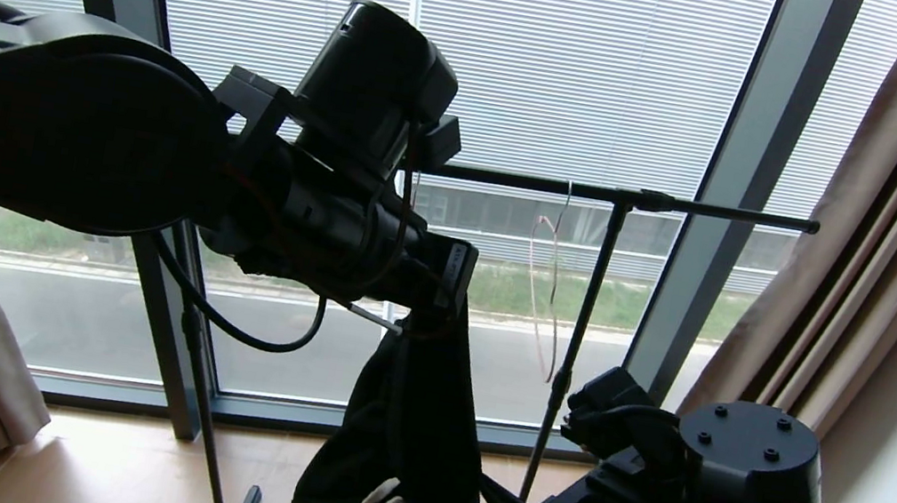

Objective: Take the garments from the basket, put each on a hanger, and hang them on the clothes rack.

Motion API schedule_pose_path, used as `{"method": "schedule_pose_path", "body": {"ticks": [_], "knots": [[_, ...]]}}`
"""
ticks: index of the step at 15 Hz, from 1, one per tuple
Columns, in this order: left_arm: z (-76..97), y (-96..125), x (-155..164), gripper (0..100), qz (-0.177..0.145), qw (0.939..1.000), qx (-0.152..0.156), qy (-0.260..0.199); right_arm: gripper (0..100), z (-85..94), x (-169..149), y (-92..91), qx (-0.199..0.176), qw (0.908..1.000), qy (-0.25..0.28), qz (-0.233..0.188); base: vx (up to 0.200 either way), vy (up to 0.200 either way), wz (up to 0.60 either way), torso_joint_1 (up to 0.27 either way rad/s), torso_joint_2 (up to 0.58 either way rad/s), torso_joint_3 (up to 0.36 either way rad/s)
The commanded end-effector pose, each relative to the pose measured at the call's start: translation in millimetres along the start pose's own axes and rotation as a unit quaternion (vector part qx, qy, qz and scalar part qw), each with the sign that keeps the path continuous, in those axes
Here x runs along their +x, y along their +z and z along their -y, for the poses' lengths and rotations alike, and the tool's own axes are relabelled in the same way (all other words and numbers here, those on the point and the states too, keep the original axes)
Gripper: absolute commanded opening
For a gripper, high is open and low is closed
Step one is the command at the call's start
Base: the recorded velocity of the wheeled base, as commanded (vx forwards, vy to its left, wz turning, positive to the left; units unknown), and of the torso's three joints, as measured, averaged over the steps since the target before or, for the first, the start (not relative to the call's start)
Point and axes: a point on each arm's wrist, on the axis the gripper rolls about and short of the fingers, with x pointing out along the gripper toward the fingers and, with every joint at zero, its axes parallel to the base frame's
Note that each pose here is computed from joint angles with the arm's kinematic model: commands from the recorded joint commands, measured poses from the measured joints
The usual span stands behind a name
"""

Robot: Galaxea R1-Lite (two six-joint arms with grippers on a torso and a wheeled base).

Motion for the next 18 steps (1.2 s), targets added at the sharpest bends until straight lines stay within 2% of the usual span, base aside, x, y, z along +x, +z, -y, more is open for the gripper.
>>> {"method": "schedule_pose_path", "body": {"ticks": [1,4,6,9,12,18], "knots": [[-2.9,-2,2,0,-0.006,1.0000,-0.001,0.004,100,10.2,-21,10.1,0.014,0.9992,-0.007,0.036,0.000,0.000,0.00,0.000,0.00,0.000],[-3.1,-4,4,0,-0.010,0.9999,-0.001,0.006,100,12.9,-40,22.8,0.017,0.9971,0.007,0.074,0.000,0.000,0.00,0.000,0.00,0.000],[-2.5,-4,4,0,-0.010,0.9999,0.000,0.004,100,3.6,-36,25.5,0.008,0.9970,0.025,0.073,0.000,0.000,0.00,0.000,0.00,0.000],[-1.9,-4,5,0,-0.010,0.9999,0.001,0.003,100,-5.6,-5,13.9,-0.003,0.9992,0.027,0.028,0.000,0.000,0.00,0.000,0.00,0.000],[-1.4,-5,5,0,-0.012,0.9999,0.002,0.001,100,-3.1,24,5.9,-0.001,0.9999,0.013,-0.006,0.000,0.000,0.00,0.000,0.00,0.000],[-1.4,-5,4,0,-0.011,0.9999,0.001,0.000,100,-1.6,47,-17.1,-0.004,0.9982,0.002,-0.060,0.000,0.000,0.00,0.000,0.00,0.000]]}}
